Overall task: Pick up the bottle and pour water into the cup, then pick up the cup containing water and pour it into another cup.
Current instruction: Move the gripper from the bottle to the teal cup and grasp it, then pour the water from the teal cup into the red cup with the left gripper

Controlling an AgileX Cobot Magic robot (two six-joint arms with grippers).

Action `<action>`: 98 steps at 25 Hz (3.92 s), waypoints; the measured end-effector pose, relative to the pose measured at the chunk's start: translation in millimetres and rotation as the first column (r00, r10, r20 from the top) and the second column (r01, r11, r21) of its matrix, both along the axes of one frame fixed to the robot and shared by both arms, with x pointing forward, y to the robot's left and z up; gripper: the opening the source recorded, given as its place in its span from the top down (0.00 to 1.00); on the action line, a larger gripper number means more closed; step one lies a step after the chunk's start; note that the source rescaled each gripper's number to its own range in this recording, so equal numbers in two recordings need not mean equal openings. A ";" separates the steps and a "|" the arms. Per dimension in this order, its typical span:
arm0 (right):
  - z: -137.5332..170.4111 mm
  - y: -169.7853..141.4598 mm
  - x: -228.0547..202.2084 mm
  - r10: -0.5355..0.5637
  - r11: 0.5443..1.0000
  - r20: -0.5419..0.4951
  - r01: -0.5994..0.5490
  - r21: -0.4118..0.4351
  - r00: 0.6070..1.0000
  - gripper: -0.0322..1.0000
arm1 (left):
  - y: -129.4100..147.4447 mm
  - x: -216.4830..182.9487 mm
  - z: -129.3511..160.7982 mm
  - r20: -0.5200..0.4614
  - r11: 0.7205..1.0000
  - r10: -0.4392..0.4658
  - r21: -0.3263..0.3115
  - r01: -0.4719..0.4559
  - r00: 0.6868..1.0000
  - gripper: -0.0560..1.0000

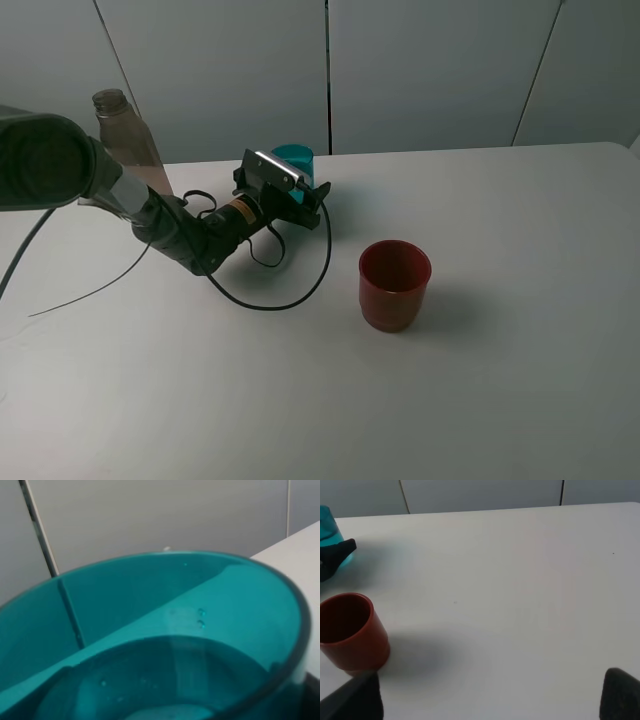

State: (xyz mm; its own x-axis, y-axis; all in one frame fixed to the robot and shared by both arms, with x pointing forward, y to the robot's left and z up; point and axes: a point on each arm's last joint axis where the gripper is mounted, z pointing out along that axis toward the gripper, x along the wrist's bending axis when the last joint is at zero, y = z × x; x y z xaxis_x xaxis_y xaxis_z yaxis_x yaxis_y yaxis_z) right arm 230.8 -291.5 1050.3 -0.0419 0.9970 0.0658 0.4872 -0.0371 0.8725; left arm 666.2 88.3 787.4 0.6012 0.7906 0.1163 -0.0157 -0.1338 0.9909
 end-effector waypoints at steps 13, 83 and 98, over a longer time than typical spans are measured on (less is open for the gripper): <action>0.0 0.0 0.0 -0.003 1.000 0.000 0.003 0.006 1.000 0.77 | 0.1 0.4 0.3 -0.001 1.000 -0.004 -0.003 0.004 1.000 0.88; 0.0 0.0 0.0 -0.003 1.000 0.000 0.003 0.006 1.000 0.77 | 16.0 -102.2 134.1 0.072 0.904 -0.365 0.265 0.335 0.928 0.89; 0.0 0.0 0.0 0.000 1.000 0.000 0.000 0.000 1.000 0.77 | -4.1 -118.9 135.0 0.024 0.830 -0.433 0.400 0.389 0.901 0.89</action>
State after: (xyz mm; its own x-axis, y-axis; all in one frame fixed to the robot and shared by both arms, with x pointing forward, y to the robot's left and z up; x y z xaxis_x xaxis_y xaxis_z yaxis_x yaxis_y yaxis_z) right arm 230.8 -291.5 1050.3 -0.0419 0.9970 0.0658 0.4872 -0.0371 0.8725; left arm 547.3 84.2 922.3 0.8267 0.3549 0.4366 -0.2572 -0.4519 0.8542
